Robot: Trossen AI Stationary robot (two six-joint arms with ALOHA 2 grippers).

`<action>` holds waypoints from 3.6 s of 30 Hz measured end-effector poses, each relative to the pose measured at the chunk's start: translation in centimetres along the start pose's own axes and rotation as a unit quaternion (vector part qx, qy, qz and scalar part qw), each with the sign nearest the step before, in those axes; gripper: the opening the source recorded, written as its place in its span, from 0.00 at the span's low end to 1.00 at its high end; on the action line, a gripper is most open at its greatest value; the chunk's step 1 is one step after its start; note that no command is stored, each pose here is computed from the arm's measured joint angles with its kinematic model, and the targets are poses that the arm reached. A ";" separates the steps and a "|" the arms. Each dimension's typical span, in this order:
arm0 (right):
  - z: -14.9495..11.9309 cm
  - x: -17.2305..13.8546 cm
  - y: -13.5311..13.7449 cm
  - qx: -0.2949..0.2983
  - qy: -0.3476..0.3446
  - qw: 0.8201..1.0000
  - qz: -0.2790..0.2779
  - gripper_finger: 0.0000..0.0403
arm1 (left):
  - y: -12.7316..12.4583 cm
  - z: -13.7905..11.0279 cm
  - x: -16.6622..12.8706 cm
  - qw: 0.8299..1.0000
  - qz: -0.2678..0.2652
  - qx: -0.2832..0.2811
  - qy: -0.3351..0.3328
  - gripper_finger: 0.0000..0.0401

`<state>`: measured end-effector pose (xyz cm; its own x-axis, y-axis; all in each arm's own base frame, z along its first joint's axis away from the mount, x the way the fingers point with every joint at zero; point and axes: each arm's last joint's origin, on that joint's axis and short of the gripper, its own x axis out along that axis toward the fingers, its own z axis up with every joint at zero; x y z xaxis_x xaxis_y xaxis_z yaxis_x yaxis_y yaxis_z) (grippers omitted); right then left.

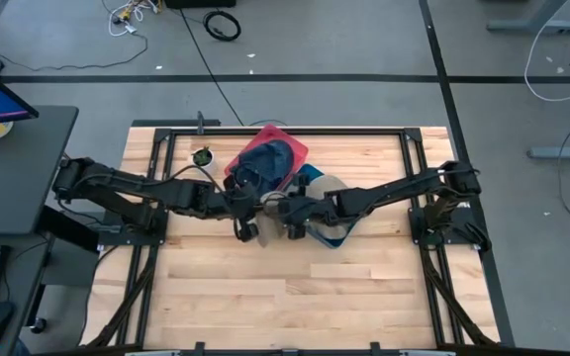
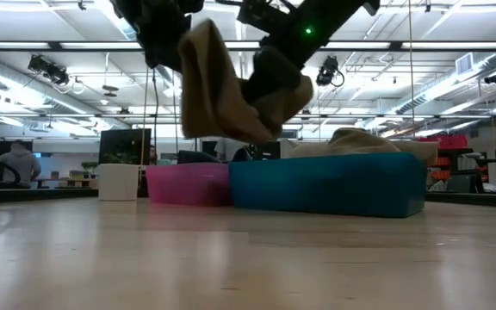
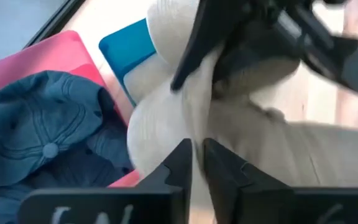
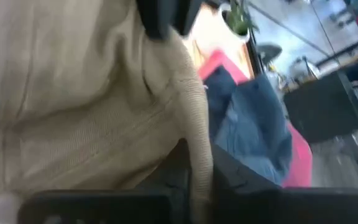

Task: Pick & Place hat
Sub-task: Put the brown cap into the blue bin

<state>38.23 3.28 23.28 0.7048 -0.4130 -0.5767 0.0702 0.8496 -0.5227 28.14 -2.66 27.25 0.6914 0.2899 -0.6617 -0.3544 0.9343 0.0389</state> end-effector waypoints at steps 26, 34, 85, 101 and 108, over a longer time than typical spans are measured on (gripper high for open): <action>-7.2 -17.1 -4.1 -0.184 0.175 0.966 0.044 0.03 | 0.7 0.0 0.2 0.999 0.041 0.006 -0.001 0.41; -11.3 -12.6 -1.0 -0.280 0.151 0.947 0.054 0.03 | 0.7 0.0 0.3 0.999 0.041 0.007 -0.001 0.41; -8.6 -12.1 -3.4 -0.273 -0.128 0.952 0.046 0.04 | 0.8 0.2 0.3 0.998 0.063 0.024 -0.015 0.41; -9.7 -3.2 -0.4 -0.210 -0.041 0.976 0.050 0.12 | 0.8 0.2 0.3 0.998 0.063 0.013 -0.015 0.41; -9.9 -3.7 -0.3 -0.125 -0.029 0.990 0.066 0.30 | 1.0 0.2 0.3 0.998 0.066 0.009 -0.015 0.41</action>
<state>28.62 1.32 19.32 0.7366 -0.2785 -0.6163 -0.1961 0.7842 -0.5887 28.16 -1.63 27.24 0.6583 0.4158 -0.6275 -0.4319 0.8914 0.1375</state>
